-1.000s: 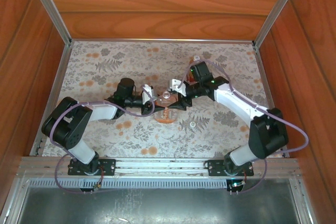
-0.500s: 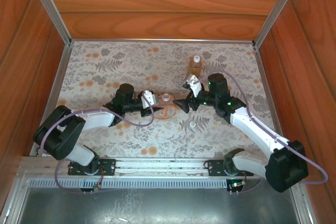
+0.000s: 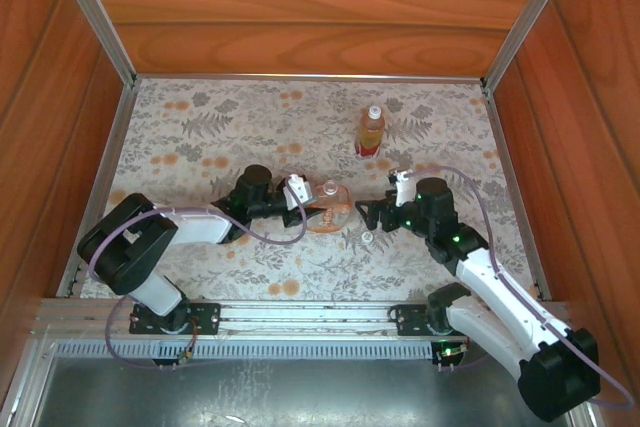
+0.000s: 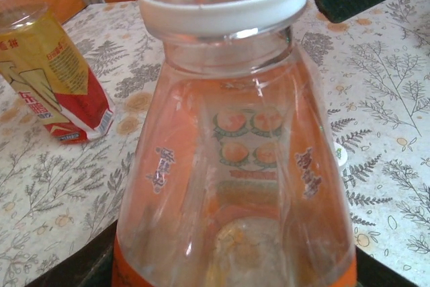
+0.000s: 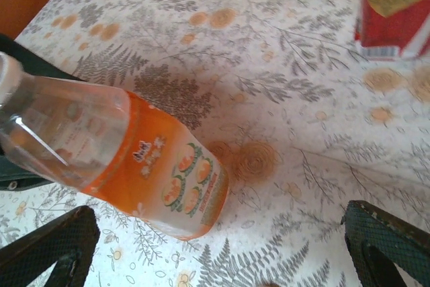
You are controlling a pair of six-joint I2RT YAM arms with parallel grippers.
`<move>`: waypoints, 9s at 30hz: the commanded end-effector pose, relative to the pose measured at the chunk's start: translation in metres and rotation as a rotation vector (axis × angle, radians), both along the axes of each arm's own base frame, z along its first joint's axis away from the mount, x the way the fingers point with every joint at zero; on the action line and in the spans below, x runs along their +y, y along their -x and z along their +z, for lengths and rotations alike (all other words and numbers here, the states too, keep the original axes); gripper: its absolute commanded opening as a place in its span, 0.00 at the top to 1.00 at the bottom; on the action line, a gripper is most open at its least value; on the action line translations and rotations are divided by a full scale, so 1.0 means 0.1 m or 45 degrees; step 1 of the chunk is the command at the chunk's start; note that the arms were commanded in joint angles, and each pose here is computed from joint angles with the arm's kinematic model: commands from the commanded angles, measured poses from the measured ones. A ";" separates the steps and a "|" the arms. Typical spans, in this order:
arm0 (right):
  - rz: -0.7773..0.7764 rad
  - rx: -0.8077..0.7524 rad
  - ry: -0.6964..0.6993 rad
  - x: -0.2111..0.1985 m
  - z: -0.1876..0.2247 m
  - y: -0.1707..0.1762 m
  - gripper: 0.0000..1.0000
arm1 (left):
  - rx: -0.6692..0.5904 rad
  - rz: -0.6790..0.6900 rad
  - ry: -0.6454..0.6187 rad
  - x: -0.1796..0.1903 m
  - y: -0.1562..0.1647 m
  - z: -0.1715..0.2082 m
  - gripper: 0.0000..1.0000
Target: Screw on the bottle caps
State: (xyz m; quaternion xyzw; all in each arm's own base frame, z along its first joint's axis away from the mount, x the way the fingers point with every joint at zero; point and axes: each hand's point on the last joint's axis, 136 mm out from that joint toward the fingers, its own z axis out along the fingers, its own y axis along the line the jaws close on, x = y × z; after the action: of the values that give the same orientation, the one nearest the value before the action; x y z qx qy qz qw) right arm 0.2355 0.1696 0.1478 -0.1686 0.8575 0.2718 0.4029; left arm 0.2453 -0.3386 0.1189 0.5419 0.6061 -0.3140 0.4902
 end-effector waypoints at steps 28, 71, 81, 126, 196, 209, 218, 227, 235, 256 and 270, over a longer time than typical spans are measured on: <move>-0.228 0.340 0.617 -0.07 -0.86 0.27 0.34 | 0.190 0.050 -0.135 0.12 0.03 -0.57 0.46; -0.170 0.430 0.629 0.09 -1.22 0.35 0.60 | 0.229 0.057 -0.146 0.13 0.00 -0.66 0.46; -0.180 0.442 0.672 0.04 -1.27 0.37 0.67 | 0.237 0.051 -0.147 0.11 0.01 -0.67 0.46; 0.345 0.216 0.716 0.78 0.90 0.06 0.67 | 0.248 0.033 -0.162 0.11 0.03 -0.72 0.46; 0.390 0.216 0.769 0.92 0.69 -0.15 0.50 | 0.285 0.028 -0.173 0.10 0.04 -0.76 0.46; 0.298 0.121 0.478 0.94 1.06 -0.15 0.31 | 0.289 0.026 -0.177 0.10 0.04 -0.76 0.46; 0.259 0.273 0.194 0.80 0.95 -0.18 0.53 | 0.300 0.018 -0.176 0.09 0.05 -0.77 0.46; 0.300 0.326 0.153 0.82 0.80 -0.20 0.65 | 0.303 0.017 -0.178 0.09 0.05 -0.78 0.46; 0.294 0.342 0.179 0.81 0.72 -0.24 0.72 | 0.303 0.016 -0.179 0.09 0.05 -0.77 0.46; 0.329 0.406 0.144 0.79 0.65 -0.07 0.78 | 0.318 0.016 -0.181 0.08 0.05 -0.78 0.46; 0.320 0.429 0.176 0.77 0.59 -0.08 0.66 | 0.320 0.016 -0.182 0.08 0.05 -0.77 0.46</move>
State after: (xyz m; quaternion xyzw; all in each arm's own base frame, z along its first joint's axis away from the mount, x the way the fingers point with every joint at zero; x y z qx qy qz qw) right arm 0.2495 0.2513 0.2154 -0.2543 0.8945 0.2928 0.2225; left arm 0.2583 -0.3530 0.1124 0.5315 0.6011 -0.3425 0.4887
